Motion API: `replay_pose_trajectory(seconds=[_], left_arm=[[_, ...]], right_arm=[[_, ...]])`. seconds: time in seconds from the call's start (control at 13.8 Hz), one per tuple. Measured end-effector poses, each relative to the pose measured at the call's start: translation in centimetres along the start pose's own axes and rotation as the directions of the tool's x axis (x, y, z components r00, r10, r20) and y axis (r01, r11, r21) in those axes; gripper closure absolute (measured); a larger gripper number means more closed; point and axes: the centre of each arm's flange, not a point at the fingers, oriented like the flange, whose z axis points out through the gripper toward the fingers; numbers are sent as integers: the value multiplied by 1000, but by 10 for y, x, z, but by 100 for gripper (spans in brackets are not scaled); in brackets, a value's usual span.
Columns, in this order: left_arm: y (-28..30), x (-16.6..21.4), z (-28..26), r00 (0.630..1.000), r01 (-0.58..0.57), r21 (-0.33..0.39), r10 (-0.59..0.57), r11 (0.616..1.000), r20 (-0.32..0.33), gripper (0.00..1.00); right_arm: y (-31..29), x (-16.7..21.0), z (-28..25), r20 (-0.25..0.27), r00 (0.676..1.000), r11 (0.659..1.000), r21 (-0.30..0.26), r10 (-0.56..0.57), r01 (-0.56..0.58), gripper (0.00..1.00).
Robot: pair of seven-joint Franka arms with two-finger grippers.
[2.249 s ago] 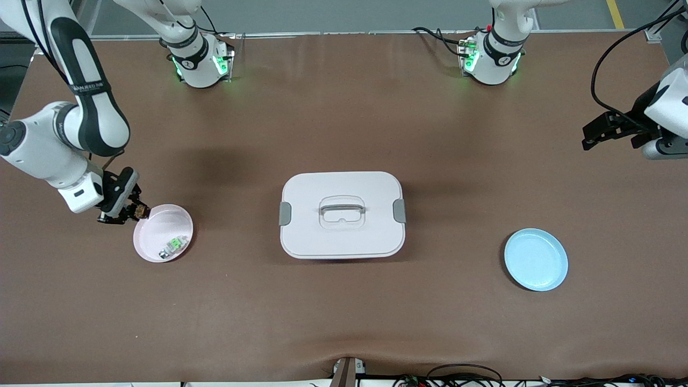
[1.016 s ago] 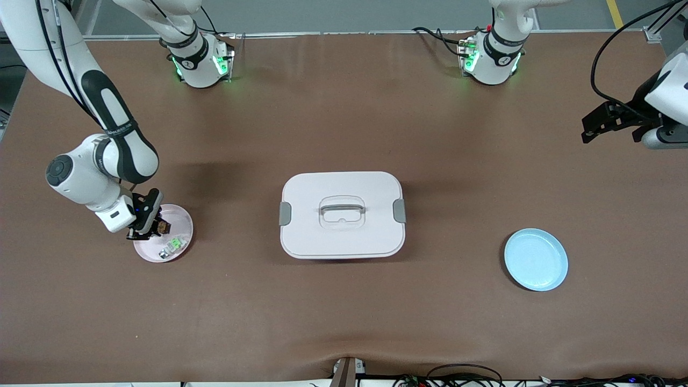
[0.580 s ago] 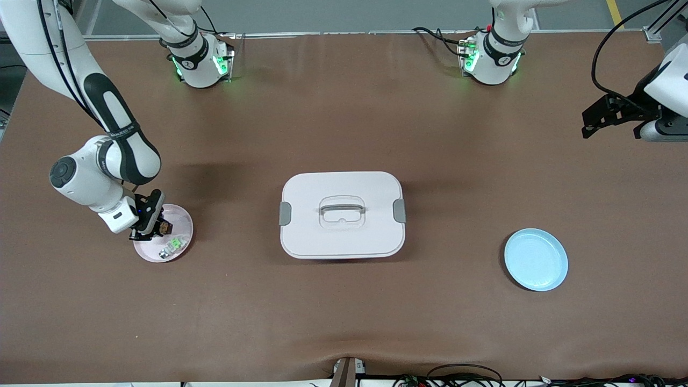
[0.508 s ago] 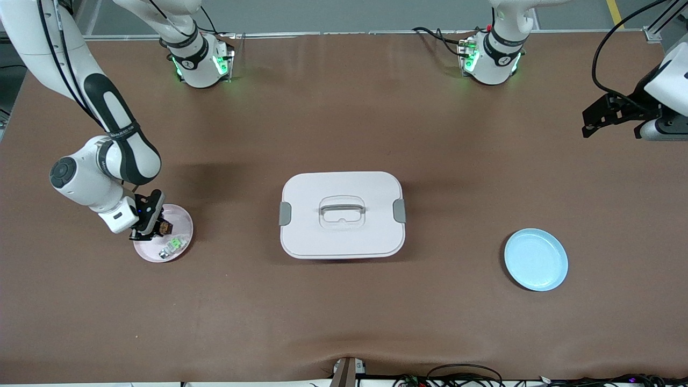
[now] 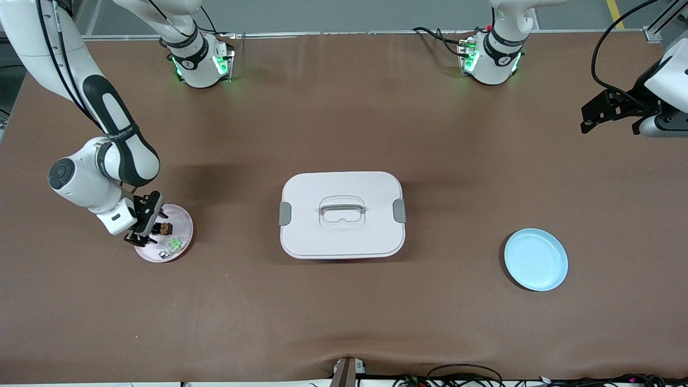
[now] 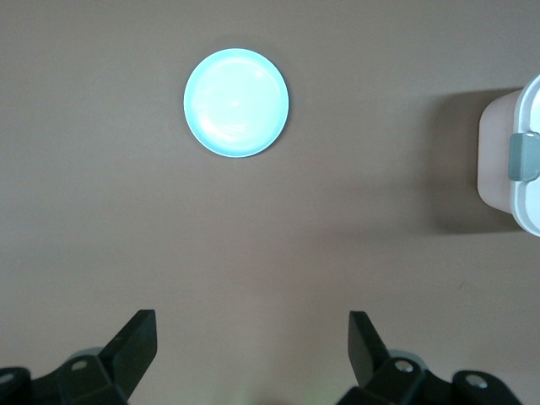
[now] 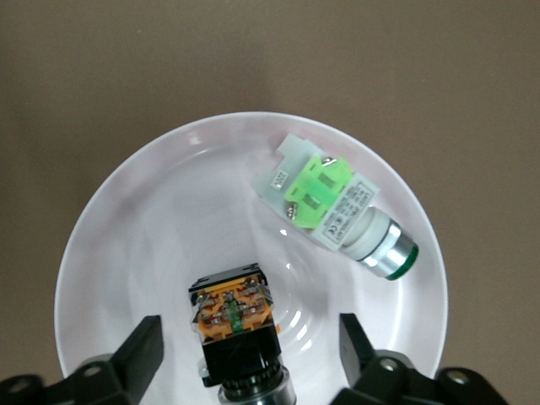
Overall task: Transfer orange switch to right arm and place
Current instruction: 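Open the right gripper and lift it off the plate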
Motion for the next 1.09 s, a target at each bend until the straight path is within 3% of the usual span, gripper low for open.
replay_pose_trajectory(seconds=[0.51,0.8,1.09], left_arm=[[0,-1,-1,1000,0,0,0,1000,3,0],[0,-1,0,1000,0,0,0,1000,3,0],[0,-1,1,1000,0,0,0,1000,5,0]], right_arm=[[39,14,-80,-17,978,970,132,209,-205,0],[63,0,-136,33,943,939,88,331,-332,0],[66,11,-188,132,860,859,83,493,-505,0]])
